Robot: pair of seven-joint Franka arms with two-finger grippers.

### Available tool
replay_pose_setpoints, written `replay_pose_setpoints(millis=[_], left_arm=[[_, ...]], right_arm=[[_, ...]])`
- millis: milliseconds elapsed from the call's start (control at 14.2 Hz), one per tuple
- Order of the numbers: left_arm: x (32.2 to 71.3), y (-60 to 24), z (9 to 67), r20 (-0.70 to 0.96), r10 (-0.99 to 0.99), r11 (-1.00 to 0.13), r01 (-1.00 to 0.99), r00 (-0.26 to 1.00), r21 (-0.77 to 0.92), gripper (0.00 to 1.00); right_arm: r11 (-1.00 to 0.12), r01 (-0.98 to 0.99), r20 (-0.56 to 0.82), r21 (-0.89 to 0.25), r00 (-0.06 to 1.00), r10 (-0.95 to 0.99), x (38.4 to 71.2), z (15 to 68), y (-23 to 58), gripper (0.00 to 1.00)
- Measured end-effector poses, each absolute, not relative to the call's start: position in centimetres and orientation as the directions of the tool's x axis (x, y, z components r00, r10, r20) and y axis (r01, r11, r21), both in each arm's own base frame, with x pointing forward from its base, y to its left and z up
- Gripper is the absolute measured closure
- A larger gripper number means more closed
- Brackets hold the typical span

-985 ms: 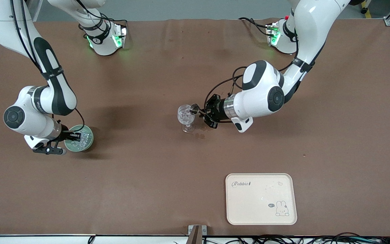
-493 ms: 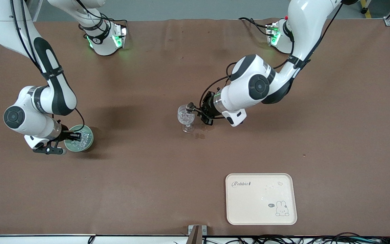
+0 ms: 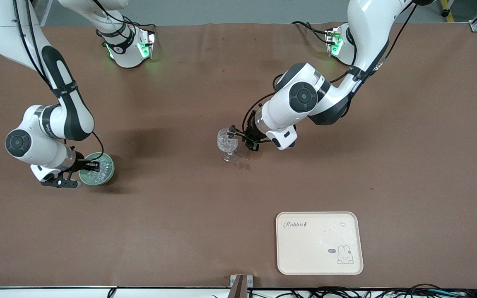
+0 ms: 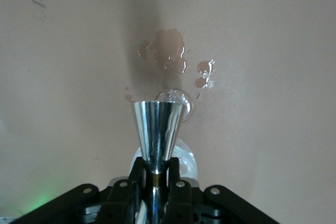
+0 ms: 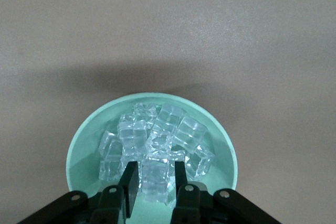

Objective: Pour wine and add ice with both arms
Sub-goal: 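Tilt the jigger into the glass while the right gripper lifts ice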

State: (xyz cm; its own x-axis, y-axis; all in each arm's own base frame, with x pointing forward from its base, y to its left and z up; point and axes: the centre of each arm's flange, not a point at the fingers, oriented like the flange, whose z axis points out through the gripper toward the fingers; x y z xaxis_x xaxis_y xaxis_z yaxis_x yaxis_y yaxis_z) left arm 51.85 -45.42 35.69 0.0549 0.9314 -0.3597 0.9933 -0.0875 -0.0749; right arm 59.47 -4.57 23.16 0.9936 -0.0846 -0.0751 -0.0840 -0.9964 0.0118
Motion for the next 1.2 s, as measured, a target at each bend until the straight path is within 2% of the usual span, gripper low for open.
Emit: replay_pose_setpoints(millis=[281, 422, 563, 774, 915, 1196], left_arm=[[51.5, -45.9, 35.7, -0.312, 0.948, -0.077, 0.996, 0.060, -0.045, 0.79], [51.3, -46.2, 35.9, -0.290, 0.955, -0.076, 0.997, 0.066, -0.023, 0.79], [51.0, -46.8, 36.2, -0.277, 0.958, -0.078, 0.997, 0.073, -0.006, 0.79], [50.1, -47.8, 36.3, -0.248, 0.964, -0.097, 0.995, 0.099, 0.022, 0.79], [49.8, -48.2, 36.3, -0.231, 0.966, -0.108, 0.993, 0.114, 0.038, 0.79], [50.3, -47.9, 36.5, -0.230, 0.967, -0.100, 0.994, 0.108, 0.046, 0.79]], right_arm=[[-0.996, -0.085, -0.085, 0.012, 0.993, -0.086, 59.1, 22.7, -4.6, 0.65], [-0.996, -0.085, -0.086, 0.013, 0.993, -0.086, 59.1, 22.5, -4.6, 0.68], [-0.996, -0.086, -0.085, 0.012, 0.993, -0.086, 59.1, 22.4, -4.6, 0.78], [-0.996, -0.085, -0.076, 0.012, 0.993, -0.086, 59.3, 23.0, -4.6, 0.78], [-0.996, -0.085, -0.072, 0.009, 0.994, -0.085, 59.8, 25.7, -4.6, 0.78], [-0.997, -0.083, -0.050, -0.001, 0.995, -0.083, 60.4, 36.8, -4.4, 0.78]])
